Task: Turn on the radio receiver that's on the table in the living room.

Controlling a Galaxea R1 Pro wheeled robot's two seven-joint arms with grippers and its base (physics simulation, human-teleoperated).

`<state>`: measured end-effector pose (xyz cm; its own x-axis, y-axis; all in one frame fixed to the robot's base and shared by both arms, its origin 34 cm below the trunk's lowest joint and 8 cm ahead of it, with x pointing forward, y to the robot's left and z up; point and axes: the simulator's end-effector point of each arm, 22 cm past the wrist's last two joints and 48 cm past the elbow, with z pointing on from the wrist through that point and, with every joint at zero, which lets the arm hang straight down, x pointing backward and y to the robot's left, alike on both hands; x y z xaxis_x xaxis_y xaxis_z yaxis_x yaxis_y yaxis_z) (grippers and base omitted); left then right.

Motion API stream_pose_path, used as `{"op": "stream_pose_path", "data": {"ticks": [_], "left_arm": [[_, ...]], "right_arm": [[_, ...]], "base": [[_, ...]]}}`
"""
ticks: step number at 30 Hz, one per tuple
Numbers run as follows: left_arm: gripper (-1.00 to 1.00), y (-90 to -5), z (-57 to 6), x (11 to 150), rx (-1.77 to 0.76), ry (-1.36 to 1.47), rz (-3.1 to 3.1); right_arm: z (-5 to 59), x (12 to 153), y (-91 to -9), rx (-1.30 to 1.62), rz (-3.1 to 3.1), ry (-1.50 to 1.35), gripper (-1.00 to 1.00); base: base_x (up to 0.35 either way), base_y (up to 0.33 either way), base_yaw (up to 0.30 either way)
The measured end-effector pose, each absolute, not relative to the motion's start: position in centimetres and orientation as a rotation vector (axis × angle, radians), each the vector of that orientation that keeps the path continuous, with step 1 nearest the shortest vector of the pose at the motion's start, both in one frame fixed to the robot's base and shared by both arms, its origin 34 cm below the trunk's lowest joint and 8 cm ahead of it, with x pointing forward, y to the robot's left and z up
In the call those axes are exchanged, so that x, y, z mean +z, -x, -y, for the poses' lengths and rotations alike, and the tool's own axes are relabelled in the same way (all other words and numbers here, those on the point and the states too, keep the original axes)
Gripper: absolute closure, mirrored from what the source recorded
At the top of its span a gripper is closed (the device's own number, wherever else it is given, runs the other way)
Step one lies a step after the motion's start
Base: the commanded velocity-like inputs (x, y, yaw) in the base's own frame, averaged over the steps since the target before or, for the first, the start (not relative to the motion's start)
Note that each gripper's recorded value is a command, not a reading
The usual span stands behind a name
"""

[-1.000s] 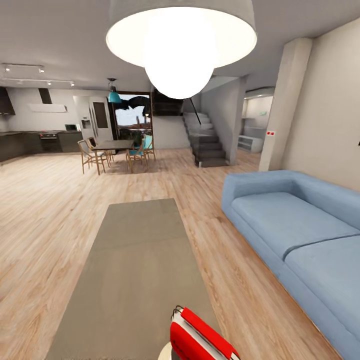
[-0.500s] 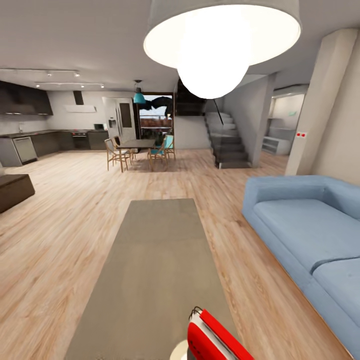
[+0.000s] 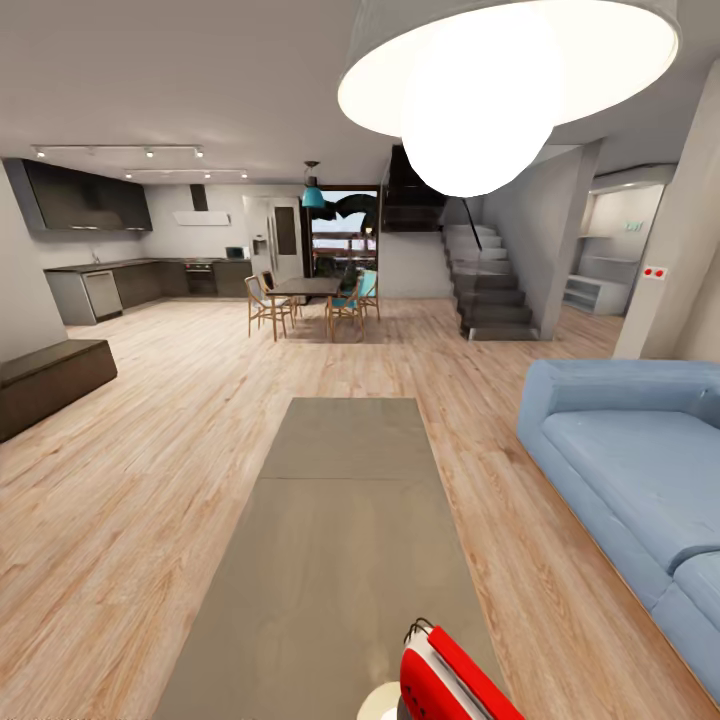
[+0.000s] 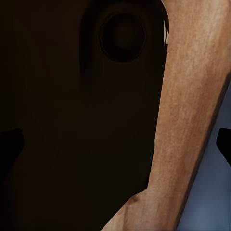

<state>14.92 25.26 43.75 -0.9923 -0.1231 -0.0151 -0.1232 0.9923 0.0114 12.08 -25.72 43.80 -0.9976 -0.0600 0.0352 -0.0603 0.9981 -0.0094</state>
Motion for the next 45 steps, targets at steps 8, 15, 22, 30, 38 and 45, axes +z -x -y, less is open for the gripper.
{"op": "stream_pose_path", "data": {"ticks": [8,15,22,30,38,45], "left_arm": [[-1.00,-14.92,-25.22,43.75,0.018,0.192,-3.121],[-1.00,-14.92,-25.20,43.75,0.017,0.190,-3.121],[-1.00,-14.92,-25.16,43.75,0.016,0.191,-3.121],[-1.00,-14.95,-24.87,43.75,-0.001,0.189,-3.121],[-1.00,-14.94,-24.92,43.75,0.003,0.188,-3.121],[-1.00,-15.00,-24.92,43.75,0.008,0.188,-3.120]], "right_arm": [[25.72,43.80,-12.05,0.016,3.104,-0.091,-1.00],[25.70,43.80,-12.06,0.015,3.104,-0.094,-1.00],[25.69,43.80,-12.08,0.012,3.105,-0.100,-1.00],[25.80,43.80,-12.18,0.008,3.110,-0.102,-1.00],[25.53,43.79,-12.59,-0.002,3.129,-0.100,-1.00],[25.48,43.79,-12.60,-0.001,3.129,-0.094,-1.00]], "base": [[0.000,0.000,0.002],[0.000,0.000,0.000],[0.000,0.000,0.000],[0.000,0.000,0.000],[0.000,0.000,0.000],[0.000,0.000,0.000]]}}
